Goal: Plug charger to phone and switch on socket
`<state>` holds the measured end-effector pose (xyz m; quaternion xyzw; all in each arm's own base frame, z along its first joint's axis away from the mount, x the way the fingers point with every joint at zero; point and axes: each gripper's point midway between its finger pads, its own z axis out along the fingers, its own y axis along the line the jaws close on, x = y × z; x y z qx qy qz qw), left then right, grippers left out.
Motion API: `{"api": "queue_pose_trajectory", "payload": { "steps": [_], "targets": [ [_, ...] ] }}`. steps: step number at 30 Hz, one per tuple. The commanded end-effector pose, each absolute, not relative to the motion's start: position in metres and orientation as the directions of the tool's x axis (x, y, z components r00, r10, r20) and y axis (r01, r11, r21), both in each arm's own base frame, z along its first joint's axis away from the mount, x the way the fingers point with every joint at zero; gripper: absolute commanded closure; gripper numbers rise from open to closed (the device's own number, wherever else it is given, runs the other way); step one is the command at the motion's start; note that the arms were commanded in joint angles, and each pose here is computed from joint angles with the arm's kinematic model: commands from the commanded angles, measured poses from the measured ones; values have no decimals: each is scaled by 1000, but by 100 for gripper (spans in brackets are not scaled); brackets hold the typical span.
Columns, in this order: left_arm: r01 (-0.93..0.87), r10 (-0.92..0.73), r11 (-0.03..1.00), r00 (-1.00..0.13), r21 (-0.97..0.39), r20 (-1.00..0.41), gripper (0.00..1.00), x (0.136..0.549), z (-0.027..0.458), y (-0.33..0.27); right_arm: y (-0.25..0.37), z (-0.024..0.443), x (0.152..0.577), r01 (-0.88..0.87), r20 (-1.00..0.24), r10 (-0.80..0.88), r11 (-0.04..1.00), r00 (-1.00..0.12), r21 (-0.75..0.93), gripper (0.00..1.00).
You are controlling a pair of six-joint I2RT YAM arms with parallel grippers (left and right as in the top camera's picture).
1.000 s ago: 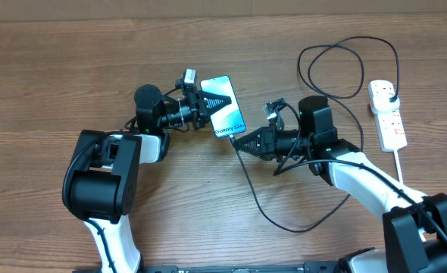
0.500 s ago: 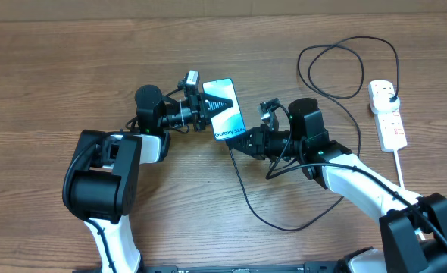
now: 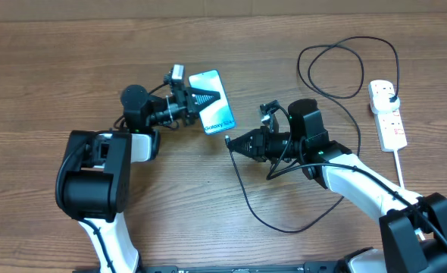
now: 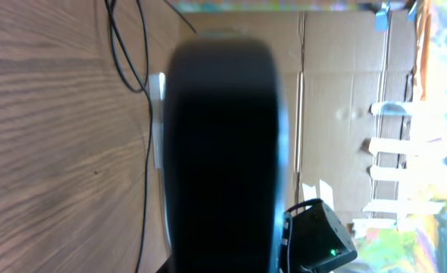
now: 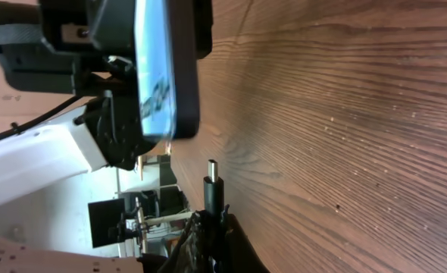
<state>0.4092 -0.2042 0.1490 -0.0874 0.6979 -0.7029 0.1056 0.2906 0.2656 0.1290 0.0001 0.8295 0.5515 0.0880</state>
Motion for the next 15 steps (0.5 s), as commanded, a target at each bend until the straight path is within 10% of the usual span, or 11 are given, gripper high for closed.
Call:
{"api": "queue_pose_trajectory", "payload": {
  "steps": [1, 15],
  "targets": [
    [38, -281, -7, -959, -999, -34, 96, 410, 152, -204, 269, 144, 289, -157, -191, 67, 345, -979, 925, 96],
    [37, -255, -8, -966, -999, -34, 96, 405, 152, -216, 271, 149, 292, -188, -224, 71, 335, -972, 923, 96]
  ]
}}
